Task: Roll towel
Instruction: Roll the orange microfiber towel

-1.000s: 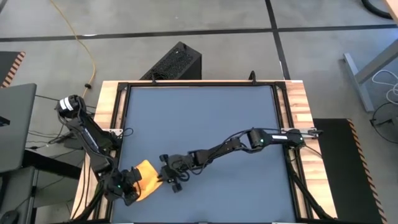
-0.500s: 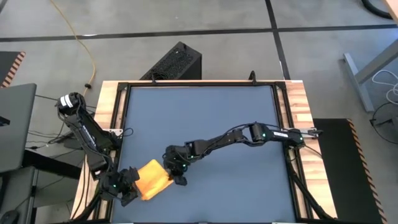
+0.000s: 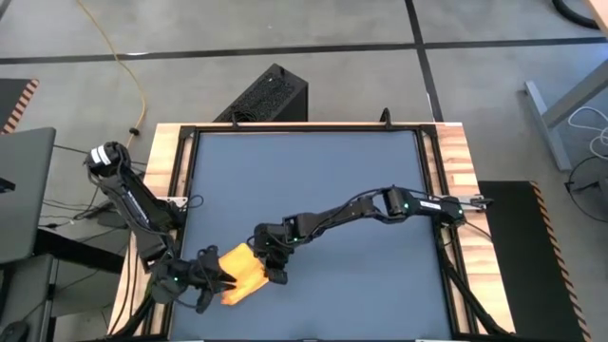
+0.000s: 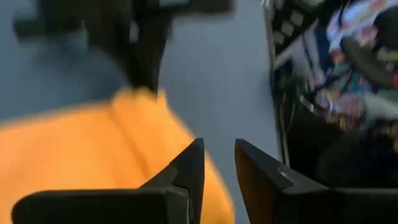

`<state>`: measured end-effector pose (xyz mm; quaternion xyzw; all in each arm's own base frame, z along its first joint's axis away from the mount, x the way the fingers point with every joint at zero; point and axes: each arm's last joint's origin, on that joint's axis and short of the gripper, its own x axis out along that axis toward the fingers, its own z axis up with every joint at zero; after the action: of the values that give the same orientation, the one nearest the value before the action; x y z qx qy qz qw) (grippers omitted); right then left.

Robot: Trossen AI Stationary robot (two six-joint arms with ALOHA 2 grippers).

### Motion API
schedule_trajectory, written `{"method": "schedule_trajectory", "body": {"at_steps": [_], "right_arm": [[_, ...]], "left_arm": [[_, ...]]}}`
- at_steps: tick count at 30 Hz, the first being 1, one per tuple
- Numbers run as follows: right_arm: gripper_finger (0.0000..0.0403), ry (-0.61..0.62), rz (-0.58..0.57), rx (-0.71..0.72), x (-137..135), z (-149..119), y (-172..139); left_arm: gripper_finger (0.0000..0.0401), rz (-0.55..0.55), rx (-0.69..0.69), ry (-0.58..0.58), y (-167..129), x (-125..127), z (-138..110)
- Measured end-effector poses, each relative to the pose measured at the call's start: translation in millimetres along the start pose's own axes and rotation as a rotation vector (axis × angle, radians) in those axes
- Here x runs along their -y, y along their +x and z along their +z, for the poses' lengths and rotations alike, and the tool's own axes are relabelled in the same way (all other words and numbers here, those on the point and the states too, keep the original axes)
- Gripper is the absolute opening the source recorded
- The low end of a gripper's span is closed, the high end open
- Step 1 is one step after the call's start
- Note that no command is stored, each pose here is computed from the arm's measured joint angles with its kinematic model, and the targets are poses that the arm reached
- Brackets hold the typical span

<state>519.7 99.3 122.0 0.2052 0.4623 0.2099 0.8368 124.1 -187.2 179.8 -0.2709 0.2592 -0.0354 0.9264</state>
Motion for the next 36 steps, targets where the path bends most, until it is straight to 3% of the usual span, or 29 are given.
{"method": "schedule_trajectory", "body": {"at_steps": [5, 13, 24, 36], "right_arm": [[0.0016, 0.023, 0.002, 0.002, 4, 1, -2], [0.0016, 0.023, 0.002, 0.002, 4, 1, -1], [0.0028, 0.027, 0.006, 0.002, 4, 1, -1], [0.0084, -0.023, 0.119, 0.004, -2, 5, -6]], "left_arm": [[0.0067, -0.038, 0.051, 0.079, 27, 5, 6], [0.0026, 0.126, -0.071, 0.203, 74, 9, 10], [0.0001, 0.288, -0.258, 0.234, 76, 5, 12], [0.0, 0.308, -0.299, 0.217, 74, 2, 9]]}}
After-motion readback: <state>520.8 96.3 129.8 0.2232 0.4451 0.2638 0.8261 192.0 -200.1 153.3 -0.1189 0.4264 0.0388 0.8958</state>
